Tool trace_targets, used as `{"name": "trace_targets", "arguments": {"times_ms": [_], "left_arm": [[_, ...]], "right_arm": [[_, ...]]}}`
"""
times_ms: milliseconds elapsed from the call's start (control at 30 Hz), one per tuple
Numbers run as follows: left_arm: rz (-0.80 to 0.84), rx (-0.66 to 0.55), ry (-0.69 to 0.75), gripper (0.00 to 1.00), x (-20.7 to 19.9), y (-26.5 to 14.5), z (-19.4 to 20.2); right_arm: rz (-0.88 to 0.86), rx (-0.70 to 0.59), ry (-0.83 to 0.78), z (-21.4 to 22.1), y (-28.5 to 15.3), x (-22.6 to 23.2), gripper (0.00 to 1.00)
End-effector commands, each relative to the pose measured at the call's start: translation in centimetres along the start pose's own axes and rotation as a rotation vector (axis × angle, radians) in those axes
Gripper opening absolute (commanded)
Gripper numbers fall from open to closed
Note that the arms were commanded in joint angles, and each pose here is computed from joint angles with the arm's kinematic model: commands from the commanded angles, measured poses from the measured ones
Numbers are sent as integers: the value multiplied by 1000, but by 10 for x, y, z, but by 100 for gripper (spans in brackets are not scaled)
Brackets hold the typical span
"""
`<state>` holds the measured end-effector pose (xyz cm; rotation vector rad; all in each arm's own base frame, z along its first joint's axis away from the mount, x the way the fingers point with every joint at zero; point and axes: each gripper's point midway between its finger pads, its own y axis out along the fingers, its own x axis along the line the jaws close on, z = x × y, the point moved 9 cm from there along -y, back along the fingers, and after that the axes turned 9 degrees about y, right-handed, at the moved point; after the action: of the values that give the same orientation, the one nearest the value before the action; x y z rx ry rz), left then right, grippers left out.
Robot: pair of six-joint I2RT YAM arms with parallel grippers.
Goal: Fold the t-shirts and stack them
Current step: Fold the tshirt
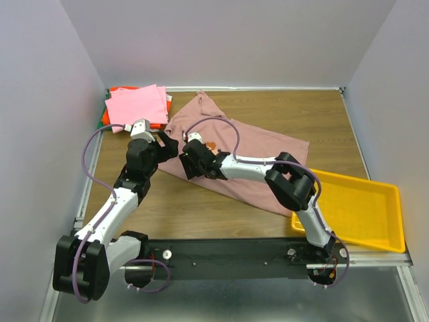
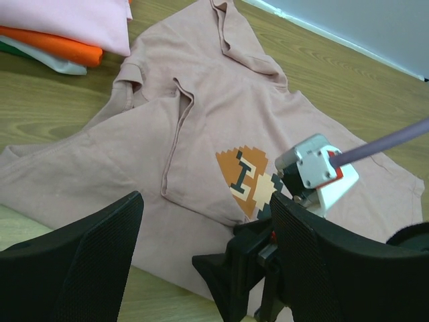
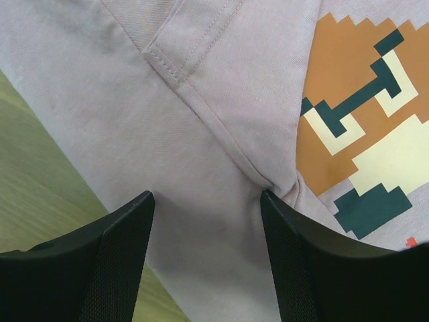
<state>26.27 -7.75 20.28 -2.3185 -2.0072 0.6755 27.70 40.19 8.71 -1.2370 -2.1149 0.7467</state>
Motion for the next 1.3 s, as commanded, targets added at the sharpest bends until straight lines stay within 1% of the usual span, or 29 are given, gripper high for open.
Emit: {"name": "trace_targets", "arguments": {"times_ms": [0,133,433,567,700,767,900,1100,1200,1267], "left_arm": [[-21,-34,1,84,1,-1,-10],[-28,-33,1,84,3,0,-11],[-68,-48,-13,84,7,-5,-13],[-87,-44,-26,84,8,-8,-12],[-127,-46,-33,85,12,-12,-10],[-143,-55,-38,87,14,-15,-11],[-178,-59,-40,88,17,-18,-11],[-207,-71,-42,89,20,-22,-15],[-214,-74,-42,89,20,-23,-16],[-222,-72,-40,89,21,-23,-16]], "right_arm": [[78,234,-46,74,-5,-11,72],[83,242,-48,91,-16,-7,71],[30,264,-60,127,-52,15,71],[-11,275,-64,143,-63,32,71],[-67,283,-79,153,-66,53,72],[-88,288,-90,157,-65,62,72],[-148,277,-112,154,-61,87,73],[-172,259,-134,149,-50,102,74],[-192,245,-140,143,-48,109,76],[-188,224,-141,138,-50,110,80]]}}
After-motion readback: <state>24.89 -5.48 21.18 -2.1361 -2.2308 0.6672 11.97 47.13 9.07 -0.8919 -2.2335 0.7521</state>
